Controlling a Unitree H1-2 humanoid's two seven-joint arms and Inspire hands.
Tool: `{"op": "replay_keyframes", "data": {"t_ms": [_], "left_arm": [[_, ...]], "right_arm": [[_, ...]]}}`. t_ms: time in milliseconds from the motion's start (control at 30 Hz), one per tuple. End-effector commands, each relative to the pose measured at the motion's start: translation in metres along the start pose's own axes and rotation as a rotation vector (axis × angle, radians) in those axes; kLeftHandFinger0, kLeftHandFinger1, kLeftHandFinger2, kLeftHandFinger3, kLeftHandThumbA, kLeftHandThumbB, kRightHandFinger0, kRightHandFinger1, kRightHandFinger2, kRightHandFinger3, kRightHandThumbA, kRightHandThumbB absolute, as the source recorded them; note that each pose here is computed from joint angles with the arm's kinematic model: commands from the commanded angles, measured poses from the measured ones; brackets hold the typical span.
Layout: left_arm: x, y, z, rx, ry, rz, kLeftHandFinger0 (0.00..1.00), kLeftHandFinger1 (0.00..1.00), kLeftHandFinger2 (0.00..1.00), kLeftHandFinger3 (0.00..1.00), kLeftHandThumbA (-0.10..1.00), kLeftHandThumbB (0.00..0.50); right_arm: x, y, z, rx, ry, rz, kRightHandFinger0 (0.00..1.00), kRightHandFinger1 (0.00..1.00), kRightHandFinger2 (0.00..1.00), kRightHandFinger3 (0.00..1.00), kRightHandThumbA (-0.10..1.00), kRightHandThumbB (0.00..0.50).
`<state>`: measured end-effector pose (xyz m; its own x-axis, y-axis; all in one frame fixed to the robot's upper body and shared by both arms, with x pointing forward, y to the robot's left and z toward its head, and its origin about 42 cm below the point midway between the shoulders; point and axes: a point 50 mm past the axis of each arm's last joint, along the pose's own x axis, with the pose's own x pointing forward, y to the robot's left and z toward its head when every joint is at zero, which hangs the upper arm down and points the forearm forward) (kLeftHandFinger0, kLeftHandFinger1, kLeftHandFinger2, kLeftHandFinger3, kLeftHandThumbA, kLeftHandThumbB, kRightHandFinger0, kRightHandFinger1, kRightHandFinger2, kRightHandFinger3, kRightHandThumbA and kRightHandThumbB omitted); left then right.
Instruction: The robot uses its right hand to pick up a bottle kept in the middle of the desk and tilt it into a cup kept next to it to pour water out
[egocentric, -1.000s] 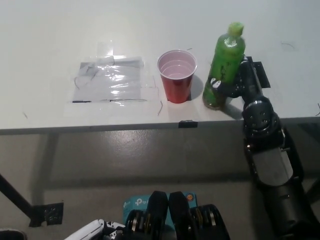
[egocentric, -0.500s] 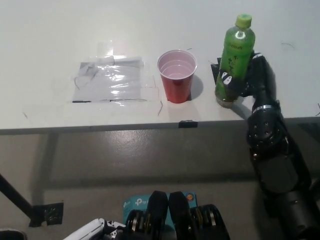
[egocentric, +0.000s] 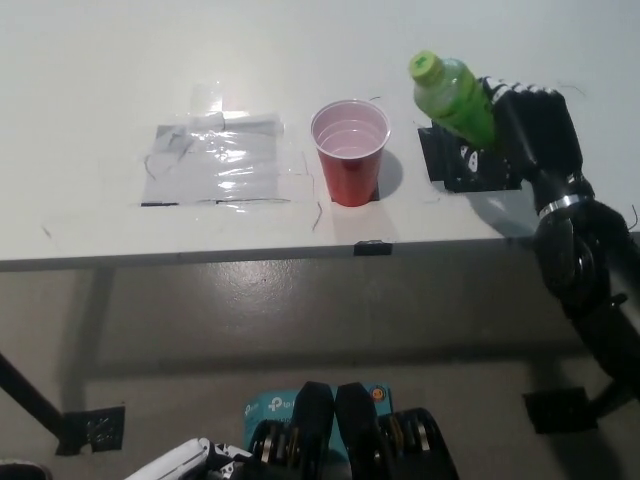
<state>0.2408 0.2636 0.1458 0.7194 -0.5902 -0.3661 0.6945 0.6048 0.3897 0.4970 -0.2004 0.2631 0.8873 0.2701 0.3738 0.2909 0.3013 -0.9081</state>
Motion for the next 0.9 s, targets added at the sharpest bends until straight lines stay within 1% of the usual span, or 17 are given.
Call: {"op": "replay_keyframes", "data": {"t_ms": [0,33,133,200,267,300,333,433,500,567,600,633,700,733,767,833,867], "left_arm": [[-0.005,0.007,0.007,0.029,-0.008,-0.011,0.70,0.76,0.80,1.00,1.00,0.443],[-0.005,0.007,0.006,0.028,-0.007,-0.010,0.70,0.76,0.80,1.00,1.00,0.445],[-0.006,0.006,0.006,0.025,-0.002,-0.009,0.69,0.75,0.80,1.00,1.00,0.454],[-0.005,0.006,0.005,0.024,0.004,-0.011,0.69,0.75,0.80,1.00,1.00,0.468],[-0.005,0.006,0.004,0.023,0.000,-0.012,0.68,0.75,0.80,1.00,1.00,0.457],[-0.005,0.007,0.004,0.030,-0.003,-0.017,0.68,0.75,0.80,1.00,1.00,0.473],[-0.005,0.006,0.004,0.033,-0.007,-0.018,0.68,0.75,0.80,1.00,1.00,0.465],[-0.005,0.006,0.004,0.032,-0.002,-0.016,0.68,0.75,0.80,1.00,1.00,0.470],[-0.004,0.008,0.005,0.033,0.003,-0.021,0.69,0.76,0.81,1.00,1.00,0.489],[-0.005,0.008,0.006,0.034,0.001,-0.019,0.69,0.76,0.80,1.00,1.00,0.484],[-0.005,0.008,0.006,0.034,0.001,-0.019,0.69,0.75,0.80,1.00,1.00,0.494],[-0.005,0.007,0.007,0.035,-0.006,-0.022,0.69,0.75,0.80,1.00,1.00,0.477],[-0.005,0.007,0.007,0.037,-0.007,-0.023,0.69,0.76,0.80,1.00,1.00,0.476],[-0.004,0.007,0.006,0.029,-0.006,-0.018,0.69,0.75,0.79,1.00,1.00,0.482],[-0.004,0.007,0.007,0.029,-0.006,-0.019,0.69,0.75,0.79,1.00,1.00,0.468],[-0.004,0.008,0.008,0.037,-0.009,-0.017,0.69,0.75,0.79,1.00,1.00,0.474],[-0.004,0.008,0.007,0.034,-0.005,-0.018,0.69,0.75,0.79,1.00,1.00,0.477]], "right_arm": [[0.032,-0.045,0.021,-0.106,-0.150,-0.101,0.00,0.00,0.00,0.40,0.01,0.090],[0.033,-0.045,0.022,-0.115,-0.142,-0.089,0.00,0.00,0.00,0.40,0.01,0.109],[0.037,-0.044,0.024,-0.128,-0.133,-0.052,0.00,0.00,0.00,0.41,-0.02,0.106],[0.041,-0.044,0.026,-0.146,-0.108,0.000,0.00,0.00,0.02,0.43,0.04,0.063],[0.044,-0.046,0.028,-0.176,-0.113,0.019,0.00,0.00,0.04,0.43,0.05,0.069],[0.048,-0.048,0.030,-0.209,-0.107,0.048,0.00,0.01,0.07,0.49,0.05,0.087],[0.049,-0.048,0.029,-0.232,-0.102,0.059,0.00,0.01,0.08,0.51,0.02,0.135],[0.052,-0.050,0.030,-0.260,-0.099,0.075,0.00,0.01,0.09,0.51,0.01,0.130],[0.058,-0.053,0.025,-0.321,-0.119,0.074,0.00,0.00,0.09,0.45,-0.04,0.172],[0.062,-0.057,0.021,-0.377,-0.126,0.099,0.00,0.01,0.10,0.44,-0.04,0.167],[0.062,-0.057,0.021,-0.378,-0.126,0.100,0.01,0.08,0.16,0.41,-0.09,0.148],[0.066,-0.062,0.015,-0.480,-0.148,0.077,0.00,0.10,0.16,0.31,-0.04,0.166],[0.067,-0.062,0.015,-0.505,-0.150,0.077,0.00,0.11,0.18,0.28,-0.02,0.158],[0.070,-0.067,0.011,-0.567,-0.155,0.083,0.00,0.15,0.24,0.20,0.01,0.133],[0.071,-0.068,0.010,-0.586,-0.166,0.070,0.00,0.13,0.26,0.13,-0.02,0.144],[0.076,-0.073,0.008,-0.666,-0.173,0.065,0.00,0.11,0.32,0.12,0.01,0.108],[0.080,-0.079,0.006,-0.665,-0.196,0.037,0.00,0.08,0.31,0.00,-0.05,0.079]]}}
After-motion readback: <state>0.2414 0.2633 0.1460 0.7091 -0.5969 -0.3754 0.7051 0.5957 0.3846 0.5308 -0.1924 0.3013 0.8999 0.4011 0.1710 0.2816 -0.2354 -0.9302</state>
